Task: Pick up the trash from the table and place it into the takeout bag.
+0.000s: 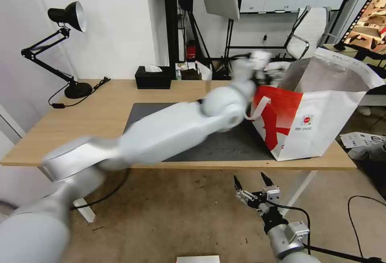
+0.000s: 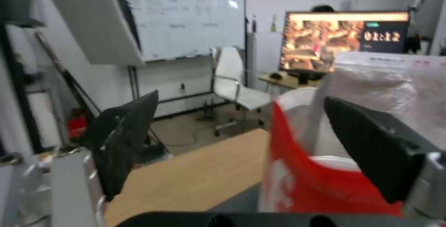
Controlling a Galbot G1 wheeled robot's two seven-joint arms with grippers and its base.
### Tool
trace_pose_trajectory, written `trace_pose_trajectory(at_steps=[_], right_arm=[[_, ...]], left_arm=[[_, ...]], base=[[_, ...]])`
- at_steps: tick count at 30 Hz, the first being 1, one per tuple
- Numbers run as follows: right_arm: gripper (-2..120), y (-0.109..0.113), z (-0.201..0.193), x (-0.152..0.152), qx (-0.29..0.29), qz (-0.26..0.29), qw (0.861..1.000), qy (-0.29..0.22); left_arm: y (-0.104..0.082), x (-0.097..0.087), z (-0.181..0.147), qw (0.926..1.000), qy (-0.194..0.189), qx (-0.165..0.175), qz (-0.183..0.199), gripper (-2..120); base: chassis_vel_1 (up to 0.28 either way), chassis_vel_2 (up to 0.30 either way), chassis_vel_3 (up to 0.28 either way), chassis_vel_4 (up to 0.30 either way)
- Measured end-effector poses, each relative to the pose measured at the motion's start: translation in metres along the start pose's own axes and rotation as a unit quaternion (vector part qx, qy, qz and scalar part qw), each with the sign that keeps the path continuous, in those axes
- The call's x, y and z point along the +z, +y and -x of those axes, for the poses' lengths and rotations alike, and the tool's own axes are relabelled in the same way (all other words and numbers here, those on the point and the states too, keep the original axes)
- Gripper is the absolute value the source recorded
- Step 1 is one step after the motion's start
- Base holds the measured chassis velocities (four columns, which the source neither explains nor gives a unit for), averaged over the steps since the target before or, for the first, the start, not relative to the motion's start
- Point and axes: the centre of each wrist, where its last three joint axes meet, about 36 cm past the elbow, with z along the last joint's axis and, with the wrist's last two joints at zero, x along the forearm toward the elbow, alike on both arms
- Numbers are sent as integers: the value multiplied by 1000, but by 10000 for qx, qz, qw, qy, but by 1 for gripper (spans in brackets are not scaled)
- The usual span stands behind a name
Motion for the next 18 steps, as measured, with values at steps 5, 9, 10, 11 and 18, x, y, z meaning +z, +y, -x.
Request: trace_pose_trajectory(at_steps=[5,9,10,11,18], right_arm=[[100,0,0,0,2,0,10000,0],[100,0,0,0,-1,0,10000,0],[100,0,0,0,-1,0,10000,0],[100,0,0,0,0,0,10000,0],[100,0,0,0,0,0,10000,0]], left_arm=[[45,11,-60,9993,-186,-338,4,100],[81,31,-117,9967,-476,-647,139,100],[87,39,-135,9959,-470,-750,192,100],[91,45,-153,9949,-465,-871,191,100],[106,56,-214,9863,-701,-1426,451,100]], base=[[0,0,0,0],[0,0,0,0],[0,0,0,0],[0,0,0,0],[0,0,0,0]])
